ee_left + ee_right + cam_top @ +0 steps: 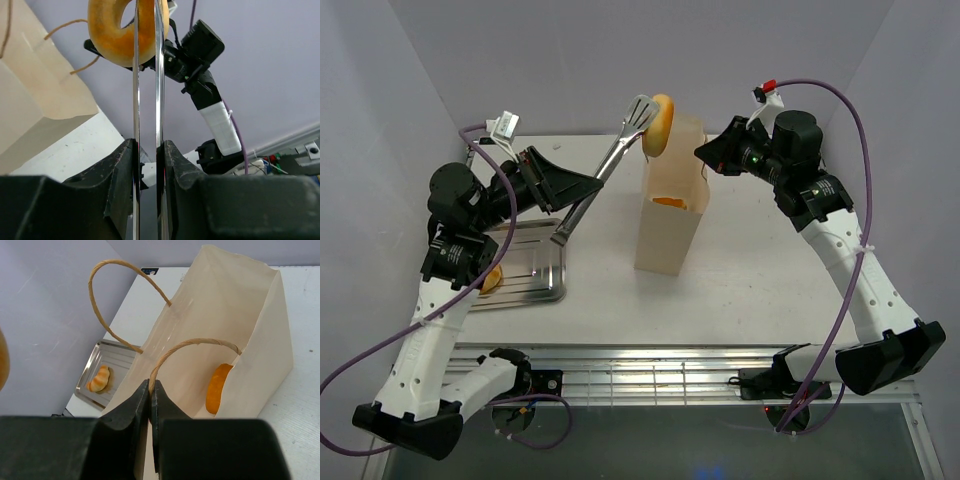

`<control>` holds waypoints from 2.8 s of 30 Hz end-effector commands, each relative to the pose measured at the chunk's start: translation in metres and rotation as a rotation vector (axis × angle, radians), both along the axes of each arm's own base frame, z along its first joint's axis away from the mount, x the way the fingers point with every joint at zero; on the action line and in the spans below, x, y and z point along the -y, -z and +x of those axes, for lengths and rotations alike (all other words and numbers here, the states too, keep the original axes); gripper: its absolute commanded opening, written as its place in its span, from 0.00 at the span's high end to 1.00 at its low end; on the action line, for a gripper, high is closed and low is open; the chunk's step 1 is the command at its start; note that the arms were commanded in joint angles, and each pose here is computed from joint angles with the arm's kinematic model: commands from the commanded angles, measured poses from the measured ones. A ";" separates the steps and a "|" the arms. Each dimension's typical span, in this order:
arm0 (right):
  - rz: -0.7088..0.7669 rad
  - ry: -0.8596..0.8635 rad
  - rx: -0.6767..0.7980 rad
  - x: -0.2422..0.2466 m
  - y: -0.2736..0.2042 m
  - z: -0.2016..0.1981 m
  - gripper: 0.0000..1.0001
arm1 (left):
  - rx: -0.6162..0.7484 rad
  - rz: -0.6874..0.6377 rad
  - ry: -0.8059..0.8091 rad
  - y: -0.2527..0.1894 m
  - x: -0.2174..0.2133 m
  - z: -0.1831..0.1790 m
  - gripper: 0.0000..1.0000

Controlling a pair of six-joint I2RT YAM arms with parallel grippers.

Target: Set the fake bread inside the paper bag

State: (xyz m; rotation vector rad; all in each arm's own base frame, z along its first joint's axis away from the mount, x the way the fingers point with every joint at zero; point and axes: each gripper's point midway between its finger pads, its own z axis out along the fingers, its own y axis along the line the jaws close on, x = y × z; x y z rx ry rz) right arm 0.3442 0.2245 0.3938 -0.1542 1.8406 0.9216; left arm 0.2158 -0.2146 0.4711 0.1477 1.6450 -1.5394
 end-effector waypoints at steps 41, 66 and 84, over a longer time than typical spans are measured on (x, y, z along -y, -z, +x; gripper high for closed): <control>0.022 0.029 0.112 0.010 -0.039 -0.012 0.91 | -0.089 0.046 0.013 0.056 0.043 0.024 0.49; 0.014 0.031 0.114 0.012 -0.037 -0.014 0.91 | 0.020 0.157 -0.169 0.009 0.010 0.017 0.54; -0.021 0.032 0.102 0.013 -0.030 -0.012 0.91 | -0.097 0.600 -0.921 0.044 -0.117 0.084 0.53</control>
